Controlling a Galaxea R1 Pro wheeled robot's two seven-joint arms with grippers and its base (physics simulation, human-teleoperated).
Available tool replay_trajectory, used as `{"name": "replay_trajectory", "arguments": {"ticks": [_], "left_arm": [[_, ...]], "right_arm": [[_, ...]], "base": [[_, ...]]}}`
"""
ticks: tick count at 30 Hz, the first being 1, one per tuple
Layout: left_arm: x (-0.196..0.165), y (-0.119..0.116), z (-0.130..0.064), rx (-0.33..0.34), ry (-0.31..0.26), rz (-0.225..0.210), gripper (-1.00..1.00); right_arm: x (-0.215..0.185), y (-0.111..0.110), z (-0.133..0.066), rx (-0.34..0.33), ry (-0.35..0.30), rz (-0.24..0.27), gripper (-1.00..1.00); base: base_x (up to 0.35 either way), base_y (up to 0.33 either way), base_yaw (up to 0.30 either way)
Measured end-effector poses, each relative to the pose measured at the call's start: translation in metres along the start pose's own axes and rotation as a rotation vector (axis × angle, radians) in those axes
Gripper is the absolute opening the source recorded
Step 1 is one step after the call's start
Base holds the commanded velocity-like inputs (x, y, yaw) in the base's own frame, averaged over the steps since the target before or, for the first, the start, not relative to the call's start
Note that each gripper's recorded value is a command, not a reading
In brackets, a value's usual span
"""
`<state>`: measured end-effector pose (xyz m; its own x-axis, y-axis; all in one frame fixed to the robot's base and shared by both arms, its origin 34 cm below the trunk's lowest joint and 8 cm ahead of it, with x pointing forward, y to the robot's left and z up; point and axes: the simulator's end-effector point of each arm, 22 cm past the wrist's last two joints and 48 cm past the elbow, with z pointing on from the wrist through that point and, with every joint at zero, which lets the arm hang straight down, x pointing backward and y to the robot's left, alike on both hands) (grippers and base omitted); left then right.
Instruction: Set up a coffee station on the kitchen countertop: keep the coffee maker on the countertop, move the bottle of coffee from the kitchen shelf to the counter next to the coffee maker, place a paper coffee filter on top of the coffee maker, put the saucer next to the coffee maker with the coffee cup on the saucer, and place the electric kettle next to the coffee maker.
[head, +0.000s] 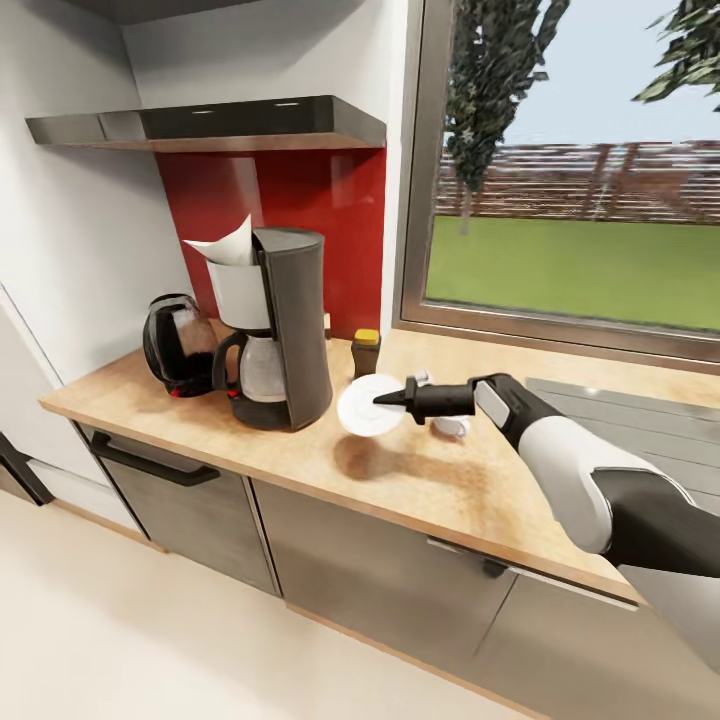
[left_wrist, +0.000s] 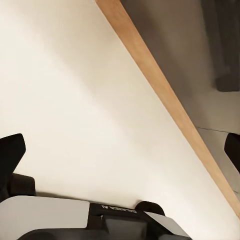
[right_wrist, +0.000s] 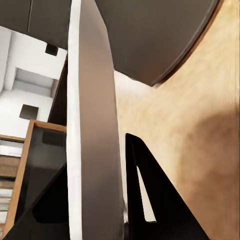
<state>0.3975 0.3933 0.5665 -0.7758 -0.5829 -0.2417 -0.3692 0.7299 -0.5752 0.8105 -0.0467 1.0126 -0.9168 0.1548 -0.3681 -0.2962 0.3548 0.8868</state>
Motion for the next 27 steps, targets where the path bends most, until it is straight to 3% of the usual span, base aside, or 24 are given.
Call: {"name": "replay_trajectory", "arguments": {"ticks": [4, 10, 18, 23, 27], "left_arm": [[0.0, 0.0, 0.0, 0.0, 0.0, 0.0, 1.0], [0.0, 0.0, 0.0, -0.001, -0.001, 0.0, 1.0], [0.0, 0.0, 0.0, -0.001, 0.0, 0.001, 1.0], [-0.001, 0.001, 0.0, -0.001, -0.001, 0.001, 1.0], [-0.001, 0.001, -0.001, -0.001, -0.001, 0.001, 1.0]], "right_arm": [[0.004, -0.01, 0.001, 0.034, 0.007, 0.013, -1.0], [-0.002, -0.001, 0.002, -0.019, -0.027, 0.051, -1.0], [-0.003, 0.001, 0.002, -0.028, -0.034, 0.056, -1.0], [-0.003, -0.013, 0.002, 0.034, -0.035, 0.058, -1.0], [-0.006, -0.013, 0.002, 0.032, -0.046, 0.068, -1.0]], "base": [[0.0, 0.0, 0.0], [0.003, 0.027, 0.0], [0.018, 0.079, 0.0], [0.001, 0.114, 0.0], [0.0, 0.021, 0.0]]}}
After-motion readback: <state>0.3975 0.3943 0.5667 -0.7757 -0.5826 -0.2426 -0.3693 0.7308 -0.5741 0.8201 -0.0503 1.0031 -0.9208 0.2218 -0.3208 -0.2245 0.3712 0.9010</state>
